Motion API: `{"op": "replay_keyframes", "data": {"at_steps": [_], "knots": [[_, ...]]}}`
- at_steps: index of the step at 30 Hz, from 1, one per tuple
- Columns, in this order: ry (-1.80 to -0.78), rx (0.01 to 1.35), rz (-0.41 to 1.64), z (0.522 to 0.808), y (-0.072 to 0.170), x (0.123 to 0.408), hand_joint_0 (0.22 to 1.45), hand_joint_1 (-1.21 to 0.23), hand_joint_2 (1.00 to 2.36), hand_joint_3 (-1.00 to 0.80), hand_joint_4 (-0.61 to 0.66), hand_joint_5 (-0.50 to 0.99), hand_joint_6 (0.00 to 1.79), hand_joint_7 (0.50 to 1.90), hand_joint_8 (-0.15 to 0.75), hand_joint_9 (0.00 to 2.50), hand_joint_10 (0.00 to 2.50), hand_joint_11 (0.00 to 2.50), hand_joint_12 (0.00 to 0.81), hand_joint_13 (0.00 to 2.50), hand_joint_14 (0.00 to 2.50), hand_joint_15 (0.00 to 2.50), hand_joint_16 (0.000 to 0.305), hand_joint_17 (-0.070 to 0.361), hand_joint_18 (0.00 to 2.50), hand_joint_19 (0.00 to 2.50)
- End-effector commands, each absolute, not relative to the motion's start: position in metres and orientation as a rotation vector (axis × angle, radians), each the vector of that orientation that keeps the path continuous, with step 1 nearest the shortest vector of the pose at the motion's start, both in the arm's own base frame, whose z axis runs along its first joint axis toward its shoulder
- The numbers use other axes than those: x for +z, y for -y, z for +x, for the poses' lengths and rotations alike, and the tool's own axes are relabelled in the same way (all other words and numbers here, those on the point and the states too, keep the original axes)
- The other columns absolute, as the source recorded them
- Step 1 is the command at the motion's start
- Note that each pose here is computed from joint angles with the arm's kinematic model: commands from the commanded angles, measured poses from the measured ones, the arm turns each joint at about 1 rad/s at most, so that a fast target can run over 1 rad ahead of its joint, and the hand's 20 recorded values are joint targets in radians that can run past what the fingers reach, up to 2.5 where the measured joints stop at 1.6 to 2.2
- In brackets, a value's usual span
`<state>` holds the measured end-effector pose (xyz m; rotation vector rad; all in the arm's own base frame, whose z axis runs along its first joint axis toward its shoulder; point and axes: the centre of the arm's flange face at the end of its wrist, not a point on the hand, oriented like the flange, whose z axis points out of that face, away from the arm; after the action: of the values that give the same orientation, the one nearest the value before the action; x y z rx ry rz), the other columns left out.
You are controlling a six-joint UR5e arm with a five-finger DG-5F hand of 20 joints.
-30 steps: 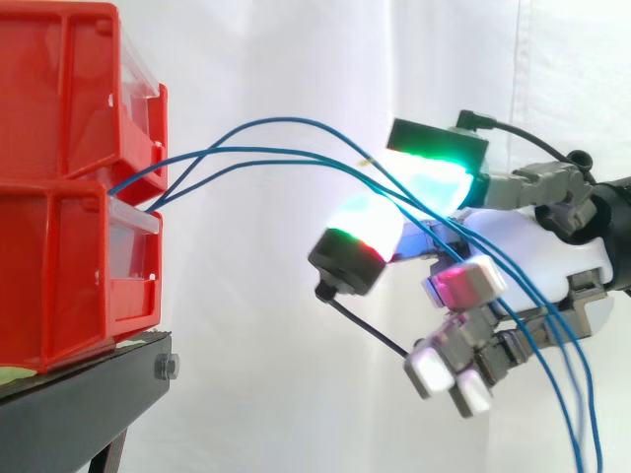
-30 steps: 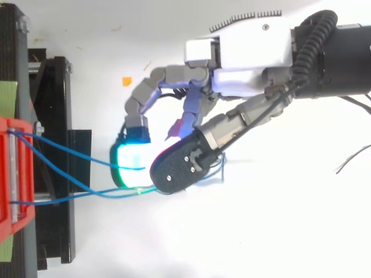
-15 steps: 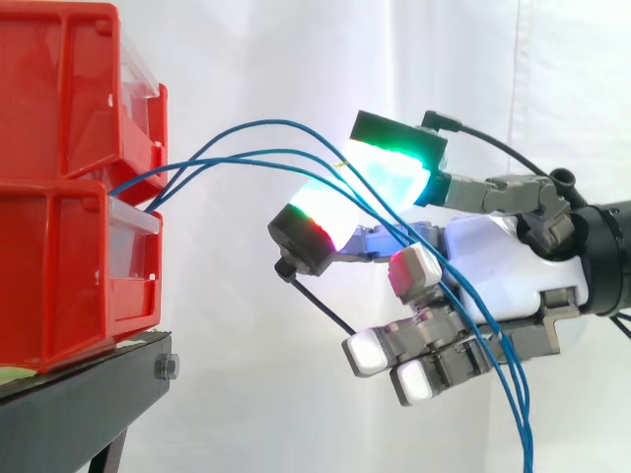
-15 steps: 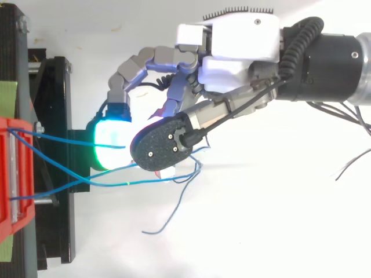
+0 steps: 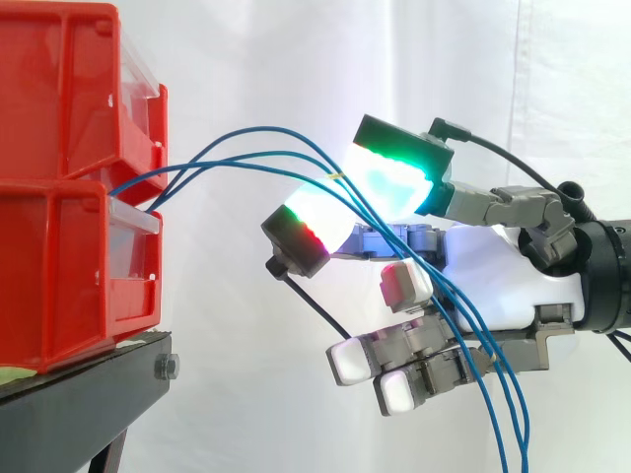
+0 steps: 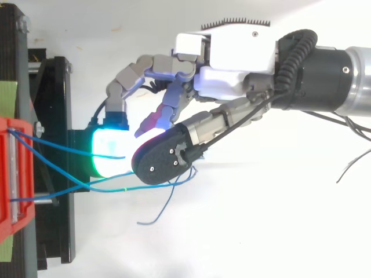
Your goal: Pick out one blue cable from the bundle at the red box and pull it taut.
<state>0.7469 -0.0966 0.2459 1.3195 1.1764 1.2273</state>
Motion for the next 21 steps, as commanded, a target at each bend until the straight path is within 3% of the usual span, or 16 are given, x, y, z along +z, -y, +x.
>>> {"op": "replay_keyframes", "data": {"at_steps": [1,12,21], "knots": [[-1.203,1.191,1.271,0.748,0.095,0.247,0.60,-0.77,1.01,-0.19,-0.14,0.01,0.85,0.85,0.202,1.31,0.02,0.43,0.334,0.88,0.01,0.30,0.044,0.099,0.83,0.45],[-1.288,1.103,1.239,0.742,0.094,0.245,0.60,-0.78,1.01,-0.19,-0.14,0.01,0.85,0.86,0.209,1.34,0.02,0.44,0.336,0.88,0.01,0.30,0.044,0.099,0.83,0.45],[-1.317,1.070,1.232,0.711,0.095,0.302,0.60,-0.78,1.01,-0.19,-0.14,0.01,0.85,0.86,0.205,1.35,0.02,0.44,0.335,0.89,0.01,0.30,0.044,0.099,0.83,0.46]]}}
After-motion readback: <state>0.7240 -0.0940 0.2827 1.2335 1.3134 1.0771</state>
